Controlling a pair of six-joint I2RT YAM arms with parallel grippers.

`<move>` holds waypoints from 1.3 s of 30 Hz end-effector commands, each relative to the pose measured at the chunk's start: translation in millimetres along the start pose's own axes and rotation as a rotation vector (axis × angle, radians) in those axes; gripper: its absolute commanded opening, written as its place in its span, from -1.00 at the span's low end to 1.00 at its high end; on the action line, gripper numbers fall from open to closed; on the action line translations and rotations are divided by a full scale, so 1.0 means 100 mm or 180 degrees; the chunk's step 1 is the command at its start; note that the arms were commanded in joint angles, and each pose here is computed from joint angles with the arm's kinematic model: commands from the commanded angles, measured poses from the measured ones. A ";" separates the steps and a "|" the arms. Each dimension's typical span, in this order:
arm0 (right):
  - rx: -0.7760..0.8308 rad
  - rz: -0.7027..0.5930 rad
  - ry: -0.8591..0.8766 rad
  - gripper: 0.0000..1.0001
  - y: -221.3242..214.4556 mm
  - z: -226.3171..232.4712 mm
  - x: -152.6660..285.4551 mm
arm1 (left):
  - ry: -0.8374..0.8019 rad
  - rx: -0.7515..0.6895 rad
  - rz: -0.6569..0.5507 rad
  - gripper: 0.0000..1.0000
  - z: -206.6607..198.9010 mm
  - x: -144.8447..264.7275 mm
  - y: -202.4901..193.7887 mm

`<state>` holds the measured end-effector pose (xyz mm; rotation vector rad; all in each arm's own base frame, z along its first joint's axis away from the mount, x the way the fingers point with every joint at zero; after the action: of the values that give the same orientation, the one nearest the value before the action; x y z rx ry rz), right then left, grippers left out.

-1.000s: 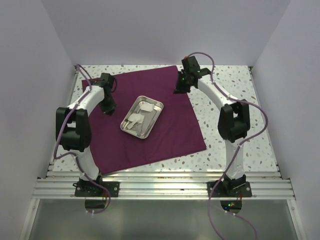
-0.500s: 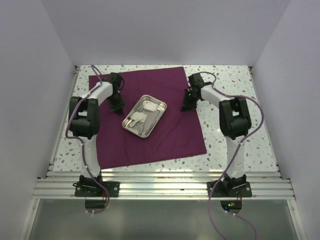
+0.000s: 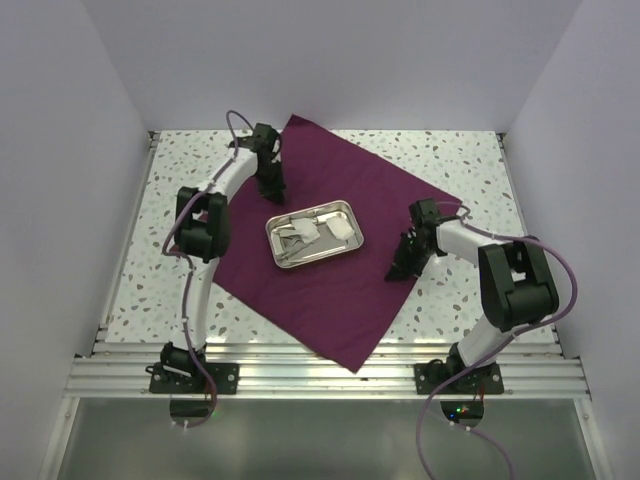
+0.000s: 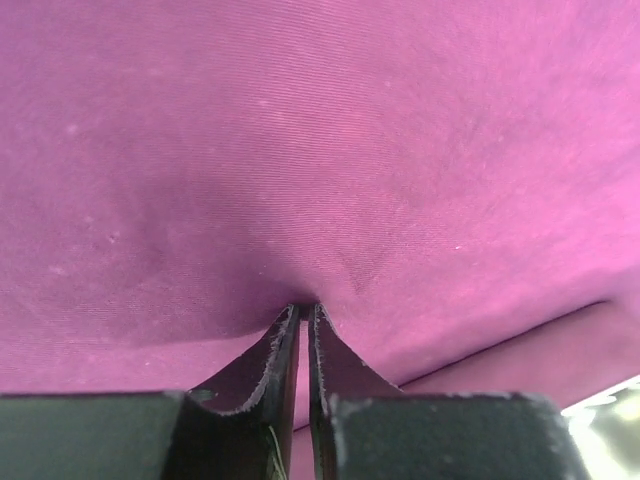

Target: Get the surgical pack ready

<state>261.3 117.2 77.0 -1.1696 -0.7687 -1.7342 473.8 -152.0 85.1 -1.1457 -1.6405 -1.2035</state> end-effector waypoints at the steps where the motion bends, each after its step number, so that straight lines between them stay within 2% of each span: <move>1: 0.0003 0.0261 -0.0190 -1.00 -0.27 -0.19 0.06 | -0.0085 -0.0064 0.0057 -0.73 -0.01 -0.30 0.00; 2: 0.0077 0.0204 -0.0222 -1.00 -0.23 -0.18 0.11 | -0.0054 -0.0049 -0.0060 -0.71 -0.01 -0.22 0.05; 3: 0.0167 0.0130 -0.0306 -0.96 -0.18 -0.17 0.15 | 0.0022 -0.0011 -0.0054 -0.62 0.09 -0.20 -0.02; 4: 0.0365 0.0044 -0.0258 -0.92 -0.06 -0.06 0.27 | 0.0004 0.0019 -0.0340 -0.54 0.06 0.12 0.09; 5: 0.0462 0.0024 -0.0272 -0.83 0.02 -0.01 0.31 | -0.0050 0.0041 -0.0549 -0.49 0.08 0.25 0.17; 6: 0.0534 -0.0006 -0.0261 -0.75 0.08 0.05 0.37 | -0.0004 0.0135 -0.0548 -0.43 0.23 0.31 0.11; 7: 0.0685 -0.0091 -0.0183 -0.66 0.20 0.20 0.51 | -0.0029 0.0168 -0.0766 -0.41 0.24 0.60 0.19; 8: 0.0734 -0.0116 -0.0161 -0.51 0.26 0.26 0.55 | -0.0013 0.0198 -0.0846 -0.40 0.29 0.73 0.21; 11: 0.0847 -0.0253 -0.0055 -0.33 0.41 0.46 0.77 | 0.0175 0.0224 -0.1036 -0.37 0.47 1.15 0.20; 12: 0.0885 -0.0281 -0.0003 -0.12 0.45 0.52 0.82 | 0.0229 0.0232 -0.1035 -0.37 0.52 1.23 0.17; 13: 0.0938 -0.0207 0.0047 0.03 0.42 0.54 0.85 | 0.0323 0.0243 -0.1108 -0.37 0.55 1.39 0.14; 15: 0.0994 -0.0100 0.0087 0.33 0.38 0.53 0.86 | 0.0416 0.0253 -0.1021 -0.37 0.61 1.55 -0.04; 18: 0.1037 0.0034 0.0105 0.41 0.25 0.45 0.84 | 0.0537 0.0249 -0.1073 -0.35 0.70 1.74 -0.32; 21: 0.1155 0.0043 0.0158 0.51 0.15 0.38 0.85 | 0.0702 0.0294 -0.1211 -0.20 0.84 1.86 -0.56; 24: 0.1186 0.0010 0.0173 0.56 0.11 0.34 0.84 | 0.0705 0.0242 -0.1185 -0.13 0.93 1.82 -0.78; 27: 0.1115 -0.0009 0.0121 0.52 0.15 0.34 0.80 | 0.0557 0.0258 -0.0883 -0.28 0.94 1.60 -1.00; 31: 0.1053 -0.0024 -0.0020 0.29 0.28 0.35 0.67 | 0.0229 0.0410 -0.0447 -0.56 0.90 1.24 -1.23; 34: 0.1098 0.0011 -0.0057 -0.07 0.37 0.38 0.58 | 0.0093 0.0510 -0.0260 -0.87 0.88 1.01 -1.29; 35: 0.1073 0.0089 -0.0098 -0.29 0.39 0.37 0.49 | 0.0066 0.0541 -0.0200 -0.89 0.88 0.93 -1.29; 38: 0.1062 0.0242 -0.0139 -0.65 0.39 0.32 0.32 | 0.0083 0.0612 -0.0090 -0.89 0.89 0.76 -1.26; 39: 0.1045 0.0253 -0.0136 -0.69 0.39 0.30 0.28 | 0.0108 0.0641 -0.0006 -0.89 0.90 0.71 -1.27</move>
<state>298.5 115.4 122.0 -1.0093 -0.9736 -1.4674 306.5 -61.2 101.8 -0.9829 -1.6186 -1.0691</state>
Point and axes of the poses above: each gripper's point midway between its finger pads, its own x axis back along the fingers, its own z axis along the line the jaws close on, y = z × x, the point moved 7 cm from there along x, back along the fingers, and after that the axes turned 1 degree about -x, right-handed, at the moved point
